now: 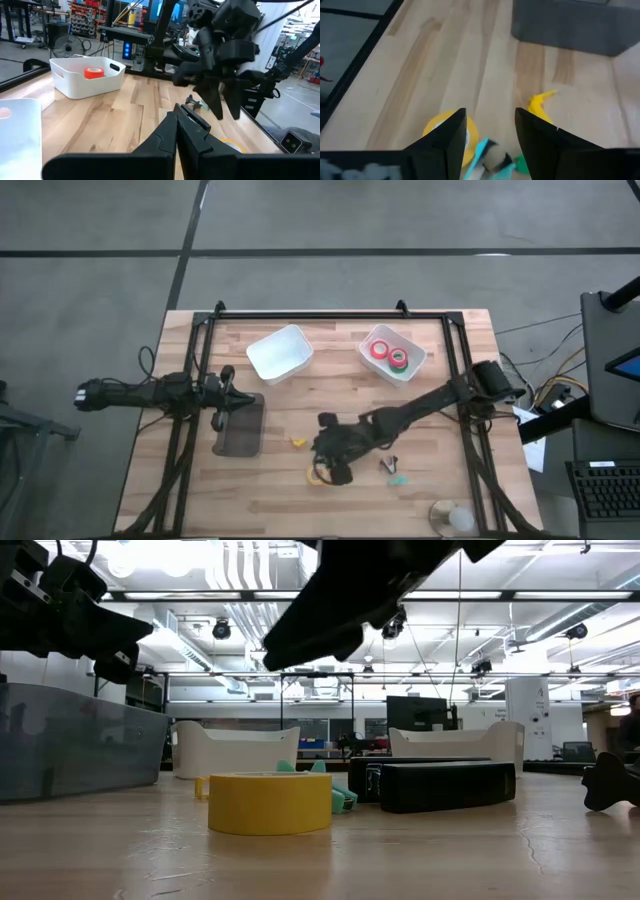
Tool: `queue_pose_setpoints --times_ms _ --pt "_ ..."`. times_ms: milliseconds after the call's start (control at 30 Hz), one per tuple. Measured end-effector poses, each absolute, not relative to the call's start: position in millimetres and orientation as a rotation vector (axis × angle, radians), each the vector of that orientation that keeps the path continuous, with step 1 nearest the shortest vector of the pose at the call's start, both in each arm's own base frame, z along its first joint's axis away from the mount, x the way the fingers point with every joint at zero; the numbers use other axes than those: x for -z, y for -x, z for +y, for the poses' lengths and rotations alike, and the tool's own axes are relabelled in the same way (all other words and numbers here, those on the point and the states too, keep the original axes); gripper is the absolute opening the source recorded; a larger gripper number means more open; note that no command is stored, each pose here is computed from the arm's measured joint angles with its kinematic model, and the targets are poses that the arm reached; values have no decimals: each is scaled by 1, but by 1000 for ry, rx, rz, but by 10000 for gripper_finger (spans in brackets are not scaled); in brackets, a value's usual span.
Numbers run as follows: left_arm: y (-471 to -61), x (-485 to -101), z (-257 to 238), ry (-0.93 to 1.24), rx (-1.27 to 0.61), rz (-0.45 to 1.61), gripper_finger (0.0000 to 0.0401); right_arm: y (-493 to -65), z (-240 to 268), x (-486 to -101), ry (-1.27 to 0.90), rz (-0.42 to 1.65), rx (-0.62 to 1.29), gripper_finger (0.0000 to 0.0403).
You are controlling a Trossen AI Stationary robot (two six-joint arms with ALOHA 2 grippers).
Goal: Pick and place Stapler, Stapler remover, tape
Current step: Put the yellow tape into the right white bin
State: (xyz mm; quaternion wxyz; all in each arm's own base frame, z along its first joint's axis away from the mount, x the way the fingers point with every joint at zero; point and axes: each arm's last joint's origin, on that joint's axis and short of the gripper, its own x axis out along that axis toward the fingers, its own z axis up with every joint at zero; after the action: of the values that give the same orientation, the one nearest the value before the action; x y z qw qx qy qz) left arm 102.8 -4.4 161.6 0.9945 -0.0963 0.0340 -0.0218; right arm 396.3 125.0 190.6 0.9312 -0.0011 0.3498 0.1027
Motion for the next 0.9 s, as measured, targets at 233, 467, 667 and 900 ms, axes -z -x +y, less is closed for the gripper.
queue_pose_setpoints --times_ms 233,467,667,900 --pt "-103 -162 -4 193 43 68 12 -422 135 -162 12 809 -293 176" --pt "-103 -162 -4 193 43 68 12 -433 139 -152 83 935 -320 166" --pt "-103 -162 -4 193 44 69 12 -436 140 -145 125 945 -344 155" --pt "-103 -162 -4 193 43 68 12 -435 140 -143 158 947 -360 139"
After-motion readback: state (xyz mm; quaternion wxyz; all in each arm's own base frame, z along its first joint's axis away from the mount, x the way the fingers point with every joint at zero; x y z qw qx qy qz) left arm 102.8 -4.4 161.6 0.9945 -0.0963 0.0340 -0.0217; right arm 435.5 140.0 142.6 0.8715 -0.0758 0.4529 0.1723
